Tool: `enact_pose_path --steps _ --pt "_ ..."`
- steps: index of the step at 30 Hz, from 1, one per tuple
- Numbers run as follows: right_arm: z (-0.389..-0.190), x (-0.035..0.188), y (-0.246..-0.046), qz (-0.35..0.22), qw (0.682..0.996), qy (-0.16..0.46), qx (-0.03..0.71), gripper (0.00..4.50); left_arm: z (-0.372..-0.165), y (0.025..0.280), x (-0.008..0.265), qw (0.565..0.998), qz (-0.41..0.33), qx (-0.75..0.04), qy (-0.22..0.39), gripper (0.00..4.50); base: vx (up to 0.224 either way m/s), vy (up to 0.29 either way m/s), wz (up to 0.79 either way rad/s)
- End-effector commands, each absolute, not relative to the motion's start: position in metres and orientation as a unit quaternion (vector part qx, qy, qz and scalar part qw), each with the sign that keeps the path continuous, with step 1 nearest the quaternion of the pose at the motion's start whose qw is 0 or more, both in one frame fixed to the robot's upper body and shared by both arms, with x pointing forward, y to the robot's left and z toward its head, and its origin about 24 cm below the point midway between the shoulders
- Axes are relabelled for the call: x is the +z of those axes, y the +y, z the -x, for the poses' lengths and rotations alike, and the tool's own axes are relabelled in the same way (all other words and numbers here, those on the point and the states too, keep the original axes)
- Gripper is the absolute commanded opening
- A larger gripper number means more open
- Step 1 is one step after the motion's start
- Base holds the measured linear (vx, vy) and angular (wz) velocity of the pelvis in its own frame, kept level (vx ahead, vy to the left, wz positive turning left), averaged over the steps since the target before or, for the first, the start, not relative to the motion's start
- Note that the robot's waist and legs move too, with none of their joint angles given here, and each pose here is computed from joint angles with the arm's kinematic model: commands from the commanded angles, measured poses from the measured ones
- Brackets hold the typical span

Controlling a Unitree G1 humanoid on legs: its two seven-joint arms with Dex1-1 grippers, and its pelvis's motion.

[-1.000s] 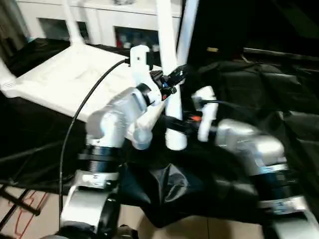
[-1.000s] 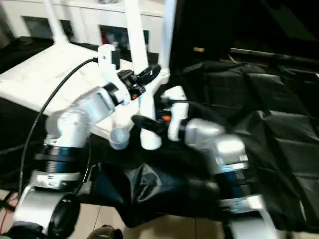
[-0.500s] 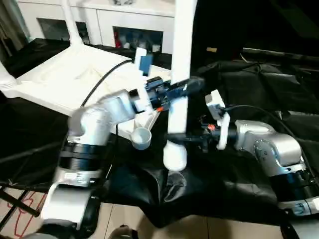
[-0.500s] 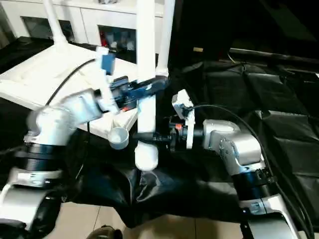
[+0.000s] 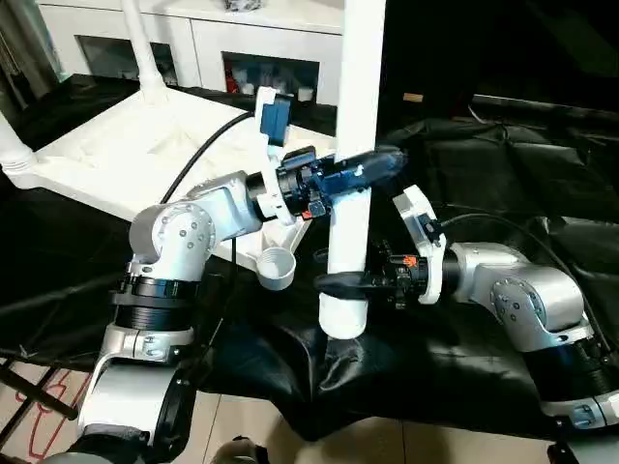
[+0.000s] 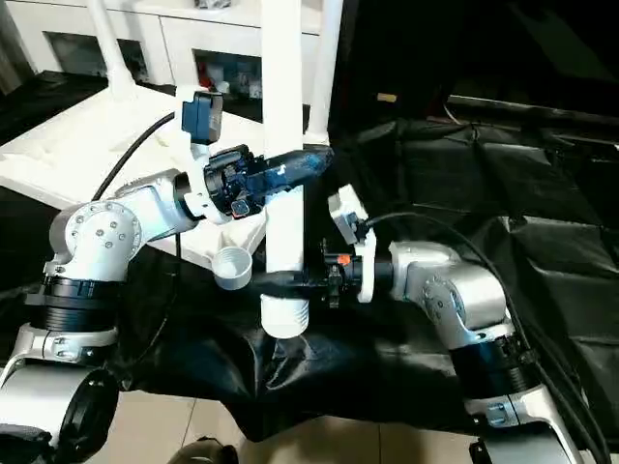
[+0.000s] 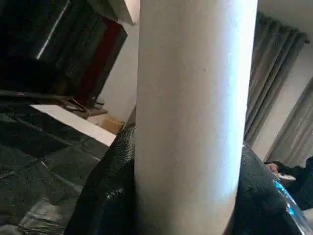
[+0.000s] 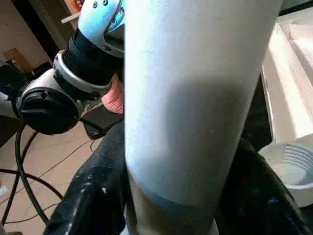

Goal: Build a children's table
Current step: Pick table leg

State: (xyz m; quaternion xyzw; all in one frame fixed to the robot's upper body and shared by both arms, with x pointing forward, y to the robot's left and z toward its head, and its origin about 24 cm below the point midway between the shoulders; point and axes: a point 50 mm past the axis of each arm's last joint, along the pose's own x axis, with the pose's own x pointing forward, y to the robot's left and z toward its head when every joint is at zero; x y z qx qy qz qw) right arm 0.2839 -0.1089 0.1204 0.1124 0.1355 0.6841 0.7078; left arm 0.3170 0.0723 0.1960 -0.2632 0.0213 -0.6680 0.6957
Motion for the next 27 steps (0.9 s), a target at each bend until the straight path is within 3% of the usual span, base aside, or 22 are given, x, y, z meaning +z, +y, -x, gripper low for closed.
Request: enact_pose_path --steps 1,4,6,7,10,16,23,27 --pt "-0.289 0.117 -0.114 -0.103 0.733 0.147 0.657 2.1 -0.313 0.066 0.209 0.669 0.265 -0.695 0.001 1.84 0.0 0.0 0.0" --pt "-0.293 0.116 -0.113 -0.102 0.752 0.139 0.637 1.98 -0.317 0.066 0.208 0.689 0.276 -0.67 -0.004 1.84 0.0 0.0 0.0" --pt "-0.294 0.116 -0.112 -0.101 0.755 0.137 0.633 1.92 -0.318 0.066 0.208 0.695 0.273 -0.665 -0.008 2.54 0.0 0.0 0.0" --pt "-0.294 0.117 -0.111 -0.1 0.759 0.134 0.63 1.92 -0.319 0.066 0.208 0.708 0.265 -0.654 -0.011 2.54 0.0 0.0 0.0" --pt "-0.3 0.118 -0.107 -0.091 0.784 0.12 0.602 1.91 -0.331 0.065 0.2 0.784 0.237 -0.574 -0.014 2.69 0.0 0.0 0.0" --pt "-0.316 0.12 -0.099 -0.083 0.839 0.098 0.528 1.91 -0.352 0.071 0.172 0.903 0.194 -0.377 0.072 2.71 0.0 0.0 0.0" --pt "-0.32 0.124 -0.089 -0.07 0.858 0.081 0.503 1.91 -0.358 0.071 0.177 0.928 0.173 -0.327 0.039 2.14 0.0 0.0 0.0" --pt "-0.325 0.126 -0.087 -0.071 0.869 0.078 0.484 1.91 -0.356 0.066 0.181 0.923 0.174 -0.342 0.029 1.9 0.0 0.0 0.0"
